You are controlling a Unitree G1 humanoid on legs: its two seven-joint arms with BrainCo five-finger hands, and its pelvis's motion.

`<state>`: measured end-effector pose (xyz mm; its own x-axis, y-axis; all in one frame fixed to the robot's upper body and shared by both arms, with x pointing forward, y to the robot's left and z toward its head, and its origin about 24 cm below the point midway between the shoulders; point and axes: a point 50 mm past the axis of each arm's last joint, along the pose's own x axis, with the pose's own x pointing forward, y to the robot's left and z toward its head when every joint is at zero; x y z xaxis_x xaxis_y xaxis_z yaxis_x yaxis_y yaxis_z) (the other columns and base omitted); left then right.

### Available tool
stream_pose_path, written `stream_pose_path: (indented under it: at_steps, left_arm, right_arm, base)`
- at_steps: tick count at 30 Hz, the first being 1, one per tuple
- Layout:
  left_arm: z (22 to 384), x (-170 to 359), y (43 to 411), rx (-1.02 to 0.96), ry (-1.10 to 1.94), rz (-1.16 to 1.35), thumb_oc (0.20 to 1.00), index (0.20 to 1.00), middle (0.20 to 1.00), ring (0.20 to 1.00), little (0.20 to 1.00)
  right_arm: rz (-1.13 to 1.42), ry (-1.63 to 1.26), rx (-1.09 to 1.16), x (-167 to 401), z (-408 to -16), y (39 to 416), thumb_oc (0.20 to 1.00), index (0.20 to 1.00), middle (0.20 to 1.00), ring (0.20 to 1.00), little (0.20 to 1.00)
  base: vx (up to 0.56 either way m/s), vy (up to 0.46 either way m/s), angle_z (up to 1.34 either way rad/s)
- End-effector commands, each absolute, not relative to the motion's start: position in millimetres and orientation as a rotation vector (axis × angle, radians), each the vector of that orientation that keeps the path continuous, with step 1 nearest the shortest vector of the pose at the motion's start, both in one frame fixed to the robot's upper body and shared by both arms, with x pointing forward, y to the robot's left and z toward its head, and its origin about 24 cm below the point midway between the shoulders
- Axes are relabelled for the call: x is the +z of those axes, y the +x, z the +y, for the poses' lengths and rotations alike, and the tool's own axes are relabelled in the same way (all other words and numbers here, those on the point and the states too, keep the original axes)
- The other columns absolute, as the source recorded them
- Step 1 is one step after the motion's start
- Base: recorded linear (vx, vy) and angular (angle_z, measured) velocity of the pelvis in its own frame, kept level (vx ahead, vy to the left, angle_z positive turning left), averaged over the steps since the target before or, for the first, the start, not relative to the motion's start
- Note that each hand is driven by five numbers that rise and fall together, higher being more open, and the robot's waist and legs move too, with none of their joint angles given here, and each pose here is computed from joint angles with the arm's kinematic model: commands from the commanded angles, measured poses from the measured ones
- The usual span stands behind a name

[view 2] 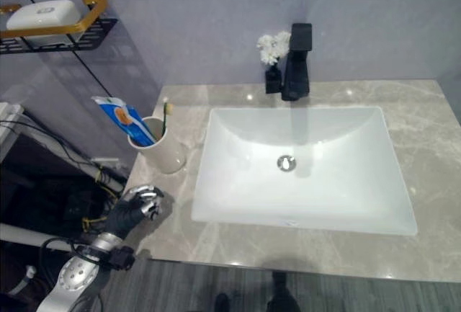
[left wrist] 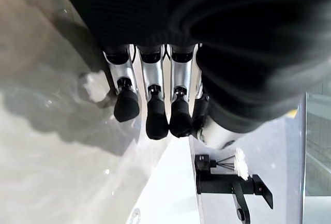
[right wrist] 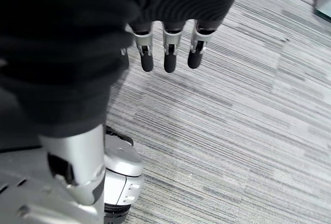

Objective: Put brush and paste in cup on sink, flatten towel.

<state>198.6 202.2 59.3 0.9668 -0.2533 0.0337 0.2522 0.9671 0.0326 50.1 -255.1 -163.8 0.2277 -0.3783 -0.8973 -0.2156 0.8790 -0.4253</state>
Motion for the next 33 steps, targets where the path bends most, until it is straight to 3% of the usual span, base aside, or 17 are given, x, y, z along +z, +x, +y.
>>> stream_pose_path:
  at_steps: [1, 15, 33]
  left_arm:
    - [198.0, 75.7, 205.5, -0.249, 0.029, -0.125, 0.2, 0.2, 0.2, 0.2, 0.2]
    - [210.5, 88.7, 226.7, -0.089, 0.179, -0.228, 0.2, 0.2, 0.2, 0.2, 0.2]
    - [235.4, 107.2, 250.3, 0.138, 0.296, -0.327, 0.2, 0.2, 0.2, 0.2, 0.2]
  right_arm:
    - [1.294, -0.506, -0.172, -160.6, -253.4, 75.0, 1.0, 1.0, 1.0, 1.0, 1.0]
    - [1.231, -0.399, -0.285, -157.5, -254.1, 87.1, 1.0, 1.0, 1.0, 1.0, 1.0]
    - [1.264, -0.393, -0.229, -163.6, -241.0, 73.5, 1.0, 1.0, 1.0, 1.0, 1.0]
  base:
    - [0.0, 0.0, 0.0]
    - [0.02, -0.021, 0.01]
    - [0.02, -0.003, -0.09]
